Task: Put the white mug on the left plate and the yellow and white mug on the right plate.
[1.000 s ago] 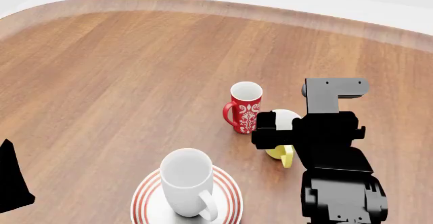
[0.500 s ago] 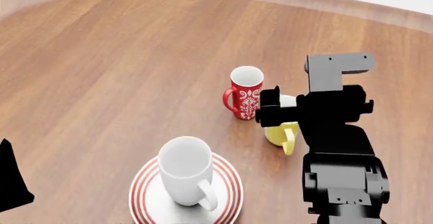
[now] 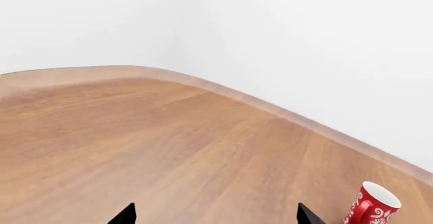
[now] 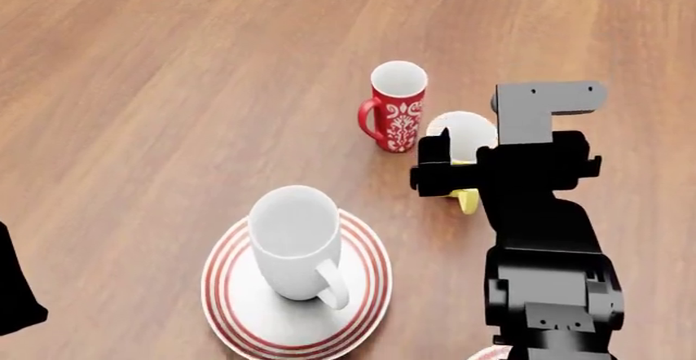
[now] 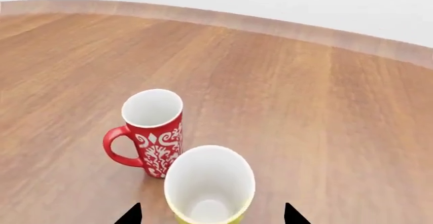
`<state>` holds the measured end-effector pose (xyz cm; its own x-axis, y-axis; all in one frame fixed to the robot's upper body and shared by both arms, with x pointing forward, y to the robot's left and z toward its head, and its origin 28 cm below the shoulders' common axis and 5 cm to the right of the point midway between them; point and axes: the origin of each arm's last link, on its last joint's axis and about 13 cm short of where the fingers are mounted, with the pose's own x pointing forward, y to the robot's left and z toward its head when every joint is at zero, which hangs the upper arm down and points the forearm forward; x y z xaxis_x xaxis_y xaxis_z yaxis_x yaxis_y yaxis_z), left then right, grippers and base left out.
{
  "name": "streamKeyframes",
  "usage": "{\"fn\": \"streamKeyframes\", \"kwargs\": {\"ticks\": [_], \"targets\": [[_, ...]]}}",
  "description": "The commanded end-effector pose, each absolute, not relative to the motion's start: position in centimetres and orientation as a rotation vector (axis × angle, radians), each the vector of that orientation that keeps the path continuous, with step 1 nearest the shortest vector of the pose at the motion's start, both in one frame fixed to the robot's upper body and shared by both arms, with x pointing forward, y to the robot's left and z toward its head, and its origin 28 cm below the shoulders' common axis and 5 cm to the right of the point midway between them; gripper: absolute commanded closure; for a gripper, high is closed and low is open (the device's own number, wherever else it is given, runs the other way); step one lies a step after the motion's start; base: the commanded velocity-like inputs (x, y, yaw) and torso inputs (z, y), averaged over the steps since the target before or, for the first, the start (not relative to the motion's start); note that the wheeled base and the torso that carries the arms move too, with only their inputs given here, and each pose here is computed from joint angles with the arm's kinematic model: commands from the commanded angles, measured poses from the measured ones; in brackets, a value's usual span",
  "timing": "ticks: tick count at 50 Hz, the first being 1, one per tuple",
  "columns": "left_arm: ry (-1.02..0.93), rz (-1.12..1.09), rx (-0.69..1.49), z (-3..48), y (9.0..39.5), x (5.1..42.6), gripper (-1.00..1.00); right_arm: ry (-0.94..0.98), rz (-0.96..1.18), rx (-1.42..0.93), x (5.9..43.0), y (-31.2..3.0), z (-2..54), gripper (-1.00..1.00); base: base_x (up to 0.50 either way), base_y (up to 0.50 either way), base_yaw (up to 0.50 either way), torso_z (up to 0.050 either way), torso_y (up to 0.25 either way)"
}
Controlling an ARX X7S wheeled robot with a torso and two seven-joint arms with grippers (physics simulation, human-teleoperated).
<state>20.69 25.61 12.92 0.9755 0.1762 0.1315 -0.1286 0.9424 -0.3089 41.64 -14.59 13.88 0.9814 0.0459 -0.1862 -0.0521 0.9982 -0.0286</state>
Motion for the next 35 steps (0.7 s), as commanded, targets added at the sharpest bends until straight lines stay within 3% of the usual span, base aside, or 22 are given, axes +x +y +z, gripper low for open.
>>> {"fn": "streamKeyframes", "kwargs": {"ticks": [1, 6, 20, 27, 35], "targets": [[-0.166, 0.154, -0.29, 12.9, 25.61, 20.62, -1.0, 0.195, 0.051, -0.026, 41.52, -14.53, 13.52, -1.0, 0.0, 0.0, 0.0, 0.0, -0.25], [-0.16, 0.148, -0.297, 12.88, 25.62, 20.57, -1.0, 0.194, 0.055, -0.026, 41.55, -14.43, 13.57, -1.0, 0.0, 0.0, 0.0, 0.0, -0.222], [-0.166, 0.147, -0.291, 12.85, 25.59, 20.54, -1.0, 0.193, 0.061, -0.019, 41.51, -14.38, 13.44, -1.0, 0.0, 0.0, 0.0, 0.0, -0.009], [-0.166, 0.147, -0.292, 12.86, 25.61, 20.51, -1.0, 0.197, 0.061, -0.012, 41.44, -14.39, 13.22, -1.0, 0.0, 0.0, 0.0, 0.0, -0.24], [-0.161, 0.151, -0.299, 12.89, 25.64, 20.52, -1.0, 0.154, 0.059, -0.014, 41.71, -14.48, 13.94, -1.0, 0.0, 0.0, 0.0, 0.0, 0.0]]}}
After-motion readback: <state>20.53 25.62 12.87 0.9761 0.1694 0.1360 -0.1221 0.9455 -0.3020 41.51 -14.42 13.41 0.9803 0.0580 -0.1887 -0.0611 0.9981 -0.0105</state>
